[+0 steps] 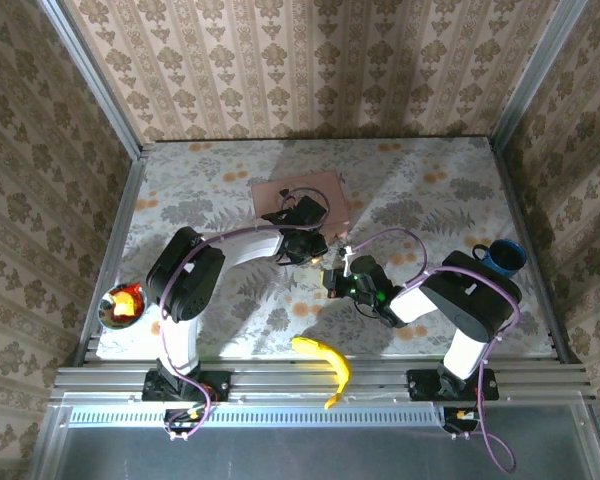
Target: Unlock a padlock with a key
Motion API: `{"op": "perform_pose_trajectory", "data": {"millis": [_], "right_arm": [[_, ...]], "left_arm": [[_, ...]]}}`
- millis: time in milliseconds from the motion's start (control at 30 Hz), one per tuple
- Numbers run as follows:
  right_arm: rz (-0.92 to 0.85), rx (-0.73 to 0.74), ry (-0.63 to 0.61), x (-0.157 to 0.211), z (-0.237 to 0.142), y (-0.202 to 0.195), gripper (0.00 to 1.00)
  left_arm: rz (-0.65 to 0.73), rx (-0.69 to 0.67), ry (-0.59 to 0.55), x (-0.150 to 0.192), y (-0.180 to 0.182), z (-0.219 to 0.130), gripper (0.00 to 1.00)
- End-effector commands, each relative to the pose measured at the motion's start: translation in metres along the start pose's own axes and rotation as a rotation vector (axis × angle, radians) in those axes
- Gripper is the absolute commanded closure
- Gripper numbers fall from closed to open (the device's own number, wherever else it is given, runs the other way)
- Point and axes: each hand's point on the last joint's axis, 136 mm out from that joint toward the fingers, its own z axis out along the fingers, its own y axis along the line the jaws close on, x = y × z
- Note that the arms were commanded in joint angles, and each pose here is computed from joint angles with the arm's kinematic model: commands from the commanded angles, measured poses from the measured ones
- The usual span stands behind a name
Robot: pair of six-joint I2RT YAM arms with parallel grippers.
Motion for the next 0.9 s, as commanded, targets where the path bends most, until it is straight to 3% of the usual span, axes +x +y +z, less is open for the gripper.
{"op": "perform_pose_trajectory", "data": {"millis": [0,867], "right_arm": [[0.015,0.003,-0.053,-0.013,0.006,0.004,1.00],[-0.015,-0.052,-0.109,-0.021,-0.007,0.012,1.00]], "left_arm": [[-0.031,0.058,-0.008,-0.006,-0.012,-0.006,1.00],[-0.051,0.074,-0.002,-0.006,-0.012,-0.003,1.00]]}}
